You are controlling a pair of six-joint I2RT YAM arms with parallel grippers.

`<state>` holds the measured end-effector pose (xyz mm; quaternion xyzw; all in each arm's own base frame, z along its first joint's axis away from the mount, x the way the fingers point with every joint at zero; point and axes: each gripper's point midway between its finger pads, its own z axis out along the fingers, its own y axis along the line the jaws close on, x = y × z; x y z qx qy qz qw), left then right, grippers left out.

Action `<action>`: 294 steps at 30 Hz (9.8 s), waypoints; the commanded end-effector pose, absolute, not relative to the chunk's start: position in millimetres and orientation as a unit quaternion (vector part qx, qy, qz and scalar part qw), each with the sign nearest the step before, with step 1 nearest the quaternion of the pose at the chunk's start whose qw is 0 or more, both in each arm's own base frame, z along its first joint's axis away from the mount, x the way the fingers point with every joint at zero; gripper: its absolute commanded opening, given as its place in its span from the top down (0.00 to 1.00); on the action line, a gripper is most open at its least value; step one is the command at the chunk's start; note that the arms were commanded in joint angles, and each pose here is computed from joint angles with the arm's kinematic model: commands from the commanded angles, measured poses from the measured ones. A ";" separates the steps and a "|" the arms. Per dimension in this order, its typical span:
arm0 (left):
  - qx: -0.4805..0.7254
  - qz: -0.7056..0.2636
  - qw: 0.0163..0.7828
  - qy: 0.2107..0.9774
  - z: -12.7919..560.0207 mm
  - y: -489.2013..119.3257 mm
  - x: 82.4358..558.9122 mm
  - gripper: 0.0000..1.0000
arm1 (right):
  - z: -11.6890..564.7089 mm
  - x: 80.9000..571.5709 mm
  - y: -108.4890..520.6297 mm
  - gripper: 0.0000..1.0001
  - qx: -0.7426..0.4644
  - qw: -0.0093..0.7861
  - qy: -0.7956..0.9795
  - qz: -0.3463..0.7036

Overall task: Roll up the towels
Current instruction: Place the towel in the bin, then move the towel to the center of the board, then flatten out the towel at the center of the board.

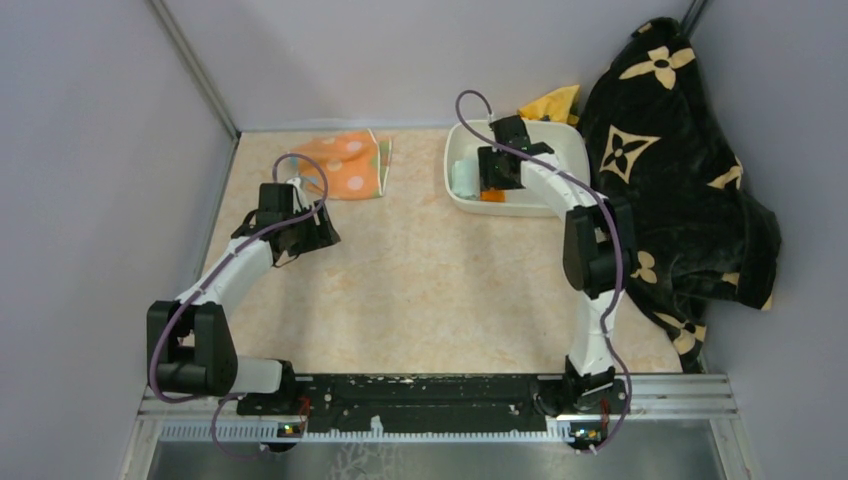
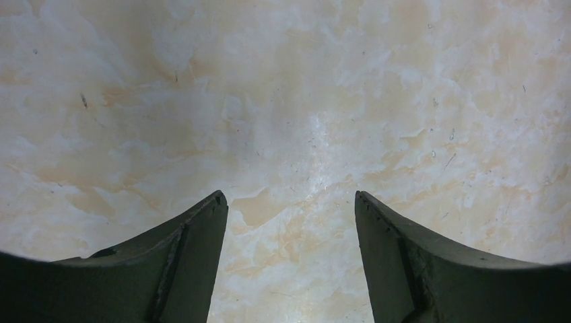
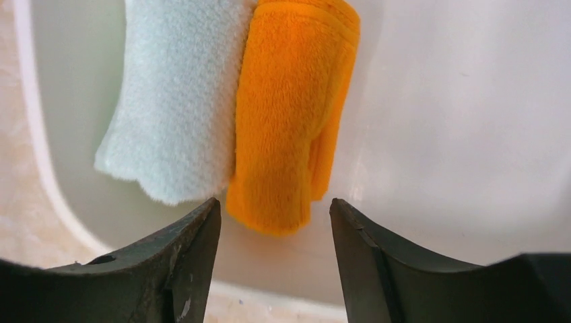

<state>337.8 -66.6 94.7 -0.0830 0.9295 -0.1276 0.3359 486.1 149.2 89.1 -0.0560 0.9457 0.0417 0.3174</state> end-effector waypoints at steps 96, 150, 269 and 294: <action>0.178 -0.057 0.130 0.974 -14.2 -184.2 353.1 0.87 | 103.7 306.7 259.5 0.37 -0.175 0.353 0.887 0.242; 0.027 -0.001 0.557 0.830 300.1 -80.7 362.8 1.00 | 248.7 361.0 114.6 1.00 0.004 0.451 0.884 0.121; -0.104 0.177 0.203 0.957 52.6 -89.9 137.0 0.53 | 38.5 243.1 81.6 0.45 0.095 0.261 0.953 0.124; -0.158 -0.062 0.091 0.981 3.5 -122.0 157.5 0.51 | 50.6 243.6 100.8 0.45 0.093 0.240 0.957 0.135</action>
